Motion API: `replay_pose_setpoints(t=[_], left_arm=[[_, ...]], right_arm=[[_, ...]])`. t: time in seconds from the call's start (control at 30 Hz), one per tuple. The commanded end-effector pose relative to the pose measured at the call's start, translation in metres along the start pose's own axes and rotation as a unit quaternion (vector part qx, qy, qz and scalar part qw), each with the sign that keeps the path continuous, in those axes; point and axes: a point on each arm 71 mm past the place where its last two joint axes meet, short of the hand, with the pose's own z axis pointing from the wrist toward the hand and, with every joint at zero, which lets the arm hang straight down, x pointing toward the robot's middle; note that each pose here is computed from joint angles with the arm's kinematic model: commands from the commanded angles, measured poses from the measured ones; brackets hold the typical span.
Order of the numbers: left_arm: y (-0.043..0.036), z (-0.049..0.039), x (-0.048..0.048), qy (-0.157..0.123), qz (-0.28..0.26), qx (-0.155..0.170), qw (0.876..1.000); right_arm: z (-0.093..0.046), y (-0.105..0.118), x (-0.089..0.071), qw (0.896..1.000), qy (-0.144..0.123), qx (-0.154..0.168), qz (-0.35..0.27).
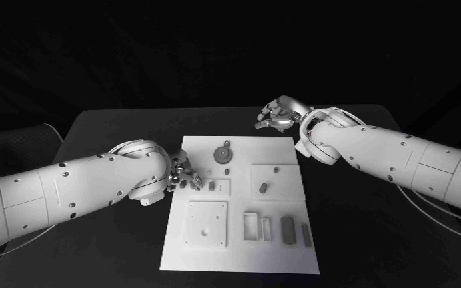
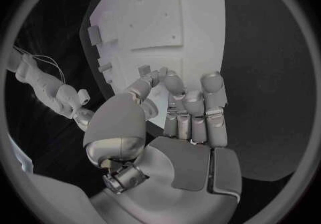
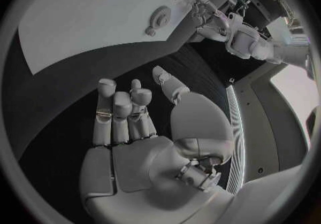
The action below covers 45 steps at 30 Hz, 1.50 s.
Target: Assemble the parts on the task board
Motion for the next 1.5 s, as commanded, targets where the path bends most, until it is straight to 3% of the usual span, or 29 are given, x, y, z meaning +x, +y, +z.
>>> replay_pose_setpoints(t=[0.03,1.5], left_arm=[[-0.0008,0.0001,0.0008,0.004,0.004,0.001,1.000],[-0.0062,0.0005,0.0007,-0.005,0.029,0.013,0.999]], right_arm=[[-0.0001,0.0008,0.0011,1.000,0.006,-0.004,-0.001],[-0.0002,0.0019,0.0017,1.000,0.006,-0.005,0.000]])
